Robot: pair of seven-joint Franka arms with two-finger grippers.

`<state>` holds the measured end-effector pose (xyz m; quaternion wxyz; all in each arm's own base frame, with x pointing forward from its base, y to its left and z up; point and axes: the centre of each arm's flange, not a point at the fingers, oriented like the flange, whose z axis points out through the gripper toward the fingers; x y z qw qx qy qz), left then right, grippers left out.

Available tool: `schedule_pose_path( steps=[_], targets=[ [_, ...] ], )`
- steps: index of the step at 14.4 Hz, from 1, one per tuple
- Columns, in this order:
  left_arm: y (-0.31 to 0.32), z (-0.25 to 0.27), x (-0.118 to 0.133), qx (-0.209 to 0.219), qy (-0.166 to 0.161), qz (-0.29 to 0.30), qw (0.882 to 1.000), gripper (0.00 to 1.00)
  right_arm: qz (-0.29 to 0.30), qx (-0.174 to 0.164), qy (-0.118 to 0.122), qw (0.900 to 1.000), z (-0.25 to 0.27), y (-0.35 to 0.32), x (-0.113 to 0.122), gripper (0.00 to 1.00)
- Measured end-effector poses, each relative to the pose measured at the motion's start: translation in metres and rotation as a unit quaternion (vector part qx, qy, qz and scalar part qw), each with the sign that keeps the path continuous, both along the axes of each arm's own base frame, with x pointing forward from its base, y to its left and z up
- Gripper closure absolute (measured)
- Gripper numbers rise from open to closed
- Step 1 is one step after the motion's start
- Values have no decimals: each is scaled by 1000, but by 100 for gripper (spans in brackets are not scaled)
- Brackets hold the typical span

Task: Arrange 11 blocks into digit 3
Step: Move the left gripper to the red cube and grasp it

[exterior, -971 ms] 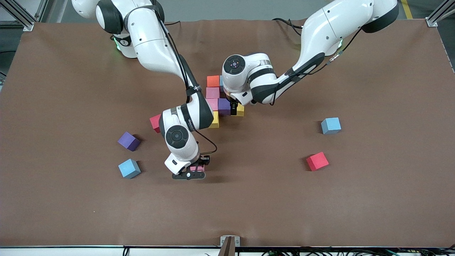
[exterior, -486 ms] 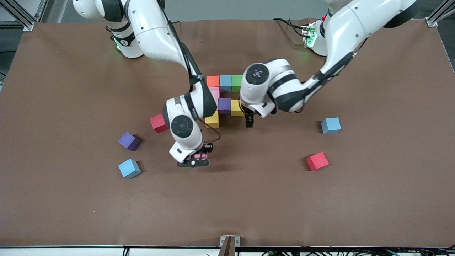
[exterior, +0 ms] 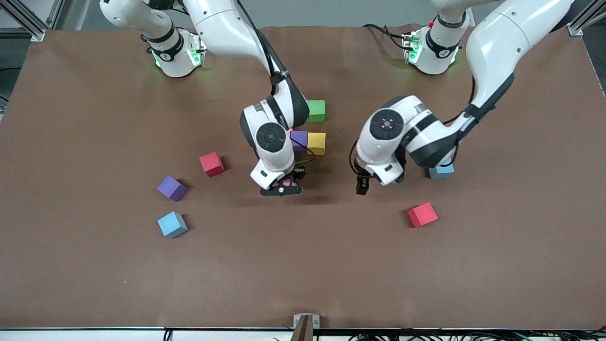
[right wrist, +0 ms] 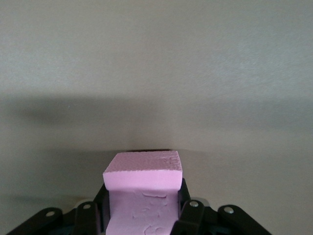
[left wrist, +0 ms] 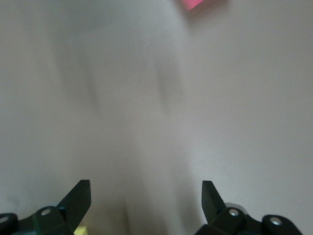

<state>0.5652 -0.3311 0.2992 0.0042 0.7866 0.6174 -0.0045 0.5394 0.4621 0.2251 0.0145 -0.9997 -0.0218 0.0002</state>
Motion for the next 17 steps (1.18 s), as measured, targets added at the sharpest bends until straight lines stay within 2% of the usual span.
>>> schedule_pose_path(
  steps=[5,10,12,15,17],
  targets=[
    [62,4,54,15,-22,-125,992,0,-4,-2,-6,1000,-8,-4,-4,45],
    [105,-6,77,38,-19,-202,978,0,-17,-8,-7,1000,-5,-22,2,45],
    [121,-13,83,44,-13,-263,964,0,-21,-8,-4,1000,-4,-27,1,45],
    [140,-23,88,46,-2,-361,931,0,-25,-7,-1,1000,-3,-31,-1,45],
    [155,-30,93,45,2,-394,918,0,-32,-6,-1,999,-3,-31,-1,45]
  ],
)
